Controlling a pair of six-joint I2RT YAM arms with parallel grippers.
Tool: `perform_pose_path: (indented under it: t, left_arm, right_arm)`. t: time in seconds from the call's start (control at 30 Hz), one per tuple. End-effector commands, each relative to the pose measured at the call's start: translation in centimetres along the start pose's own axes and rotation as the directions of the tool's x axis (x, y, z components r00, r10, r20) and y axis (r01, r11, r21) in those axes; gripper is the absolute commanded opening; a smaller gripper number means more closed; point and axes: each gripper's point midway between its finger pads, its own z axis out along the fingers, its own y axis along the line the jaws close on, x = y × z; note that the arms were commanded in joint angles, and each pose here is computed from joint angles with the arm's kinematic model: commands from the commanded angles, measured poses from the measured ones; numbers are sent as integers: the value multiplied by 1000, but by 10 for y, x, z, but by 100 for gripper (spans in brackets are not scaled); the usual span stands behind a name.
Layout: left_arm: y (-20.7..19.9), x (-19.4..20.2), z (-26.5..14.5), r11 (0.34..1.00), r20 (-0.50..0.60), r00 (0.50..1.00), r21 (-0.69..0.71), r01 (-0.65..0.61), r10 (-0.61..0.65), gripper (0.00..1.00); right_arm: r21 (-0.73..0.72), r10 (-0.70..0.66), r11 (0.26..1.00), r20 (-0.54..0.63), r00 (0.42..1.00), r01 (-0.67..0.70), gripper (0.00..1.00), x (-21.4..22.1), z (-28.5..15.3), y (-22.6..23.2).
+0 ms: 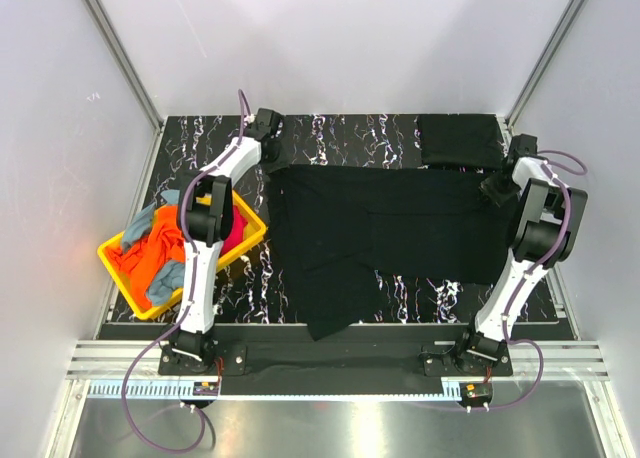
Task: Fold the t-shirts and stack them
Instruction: Fold the tshirt
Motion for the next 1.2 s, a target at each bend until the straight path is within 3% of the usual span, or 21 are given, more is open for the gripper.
perform_pose_path:
  t: [0.0,0.2,0.33,0.43,0.53,0.57,0.63,0.77,0.83,1.0,1.1,1.17]
  left_arm:
    - [2,-23,-13,999,22,999,34,-24,24,32]
    - [-37,-63,-100,970,144,984,204,-136,107,37]
    - [-48,-51,-151,938,186,962,247,-242,199,39]
    - [-52,-17,-182,900,194,929,247,-358,317,41]
    - [-52,33,-209,859,187,888,232,-456,421,41]
    - [-57,67,-220,827,176,859,236,-511,480,41]
    - [-54,98,-227,791,174,814,194,-581,555,42]
    - [-72,196,-264,648,175,711,308,-696,681,42]
    - [-73,225,-276,602,182,675,329,-727,715,42]
    - [-72,310,-303,439,198,551,418,-796,811,42]
    - [-69,347,-308,378,206,495,426,-822,844,43]
    - [-72,369,-300,359,220,484,434,-826,847,45]
  right_arm:
    - [-104,4,995,62,998,3,22,-28,-31,23]
    - [-39,44,998,96,994,-40,25,-27,-55,-1]
    - [16,15,1000,78,997,-16,26,-20,-38,-14]
    - [88,14,996,85,996,-21,26,-24,-25,-32]
    - [164,1,986,123,992,-22,27,-31,-20,-47]
    - [172,-3,985,123,992,-19,27,-32,-18,-48]
    - [183,-16,983,113,993,-5,27,-34,-12,-47]
    - [197,-11,980,95,995,-8,29,-41,-10,-52]
    - [170,1,985,120,993,-21,30,-49,-30,-45]
    - [-61,55,997,147,988,-46,41,-52,-101,-4]
    - [-131,80,989,116,990,-65,45,-35,-126,0]
    - [-156,84,985,102,991,-67,50,-24,-133,-1]
